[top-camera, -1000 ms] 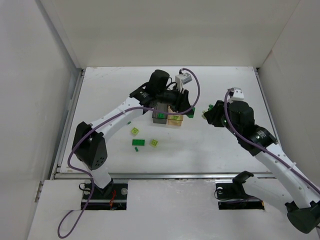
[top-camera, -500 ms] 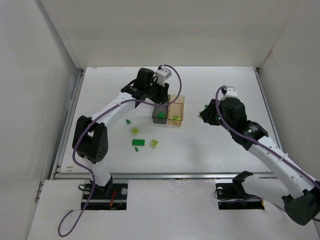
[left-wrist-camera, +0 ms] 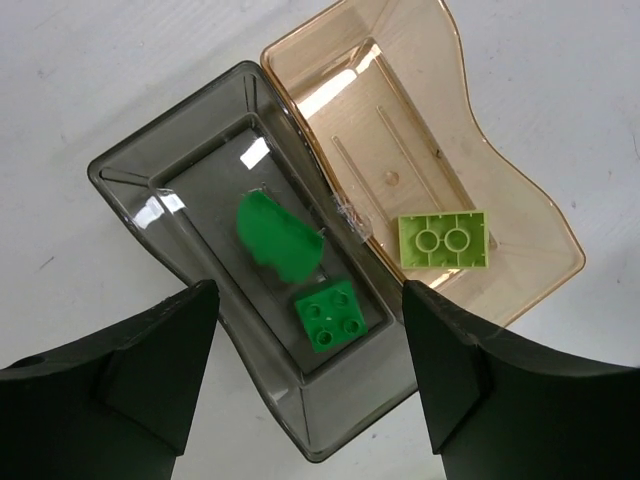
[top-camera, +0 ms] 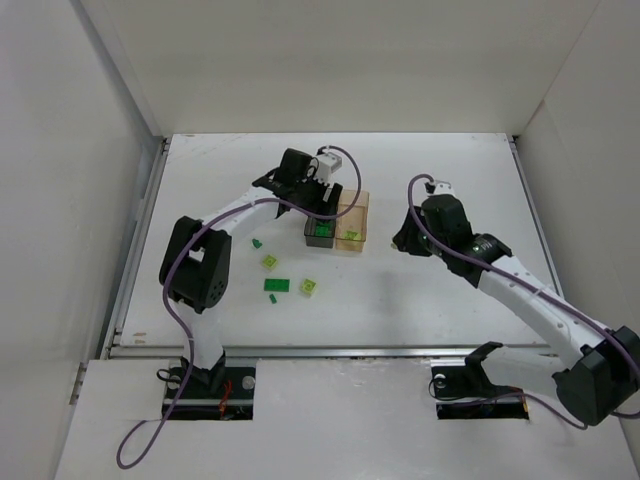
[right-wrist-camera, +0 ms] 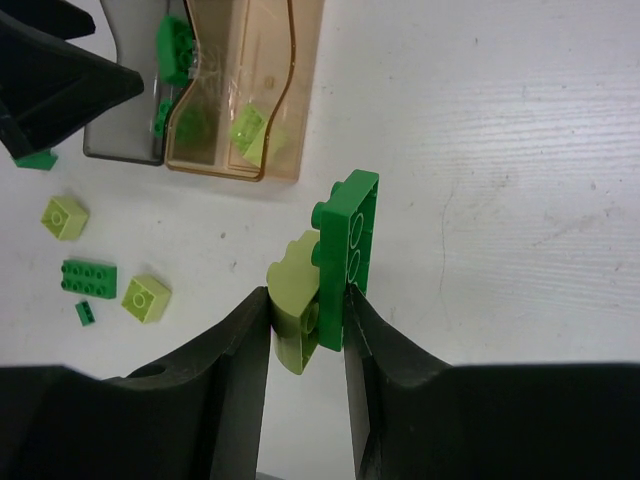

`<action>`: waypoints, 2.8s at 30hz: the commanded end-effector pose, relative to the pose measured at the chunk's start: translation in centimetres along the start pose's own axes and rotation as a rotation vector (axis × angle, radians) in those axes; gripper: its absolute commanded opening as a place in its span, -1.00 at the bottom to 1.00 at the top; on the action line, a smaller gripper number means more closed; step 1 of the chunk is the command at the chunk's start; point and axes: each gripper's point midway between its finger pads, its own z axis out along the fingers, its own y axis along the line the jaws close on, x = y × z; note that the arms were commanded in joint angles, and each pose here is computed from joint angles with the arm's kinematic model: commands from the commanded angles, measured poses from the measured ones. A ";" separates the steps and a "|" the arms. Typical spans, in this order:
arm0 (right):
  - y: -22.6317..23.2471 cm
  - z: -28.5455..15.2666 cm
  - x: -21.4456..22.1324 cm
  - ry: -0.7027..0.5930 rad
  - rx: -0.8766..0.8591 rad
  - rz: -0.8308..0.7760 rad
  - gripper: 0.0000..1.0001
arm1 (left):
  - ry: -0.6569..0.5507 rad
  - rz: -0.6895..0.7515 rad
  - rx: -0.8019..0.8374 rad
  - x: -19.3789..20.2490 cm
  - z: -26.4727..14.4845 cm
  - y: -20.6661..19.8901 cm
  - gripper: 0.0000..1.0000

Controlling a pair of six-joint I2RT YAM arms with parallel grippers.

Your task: Sort the legos into containers by color

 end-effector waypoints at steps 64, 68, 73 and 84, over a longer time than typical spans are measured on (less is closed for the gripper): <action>-5.3 9.3 7.5 0.357 0.240 0.274 -0.26 | -0.113 0.332 0.217 -2.4 -7.4 -11.1 0.43; -5.5 9.0 7.8 0.366 0.244 0.263 -0.26 | -0.112 0.339 0.225 -2.3 -7.7 -11.7 0.43; -5.3 9.1 8.4 0.379 0.224 0.269 -0.65 | -0.112 0.354 0.232 -2.3 -7.7 -12.0 0.43; -4.6 8.6 7.3 0.346 0.188 0.274 -1.00 | -0.053 0.634 0.388 0.9 -9.0 -15.1 0.41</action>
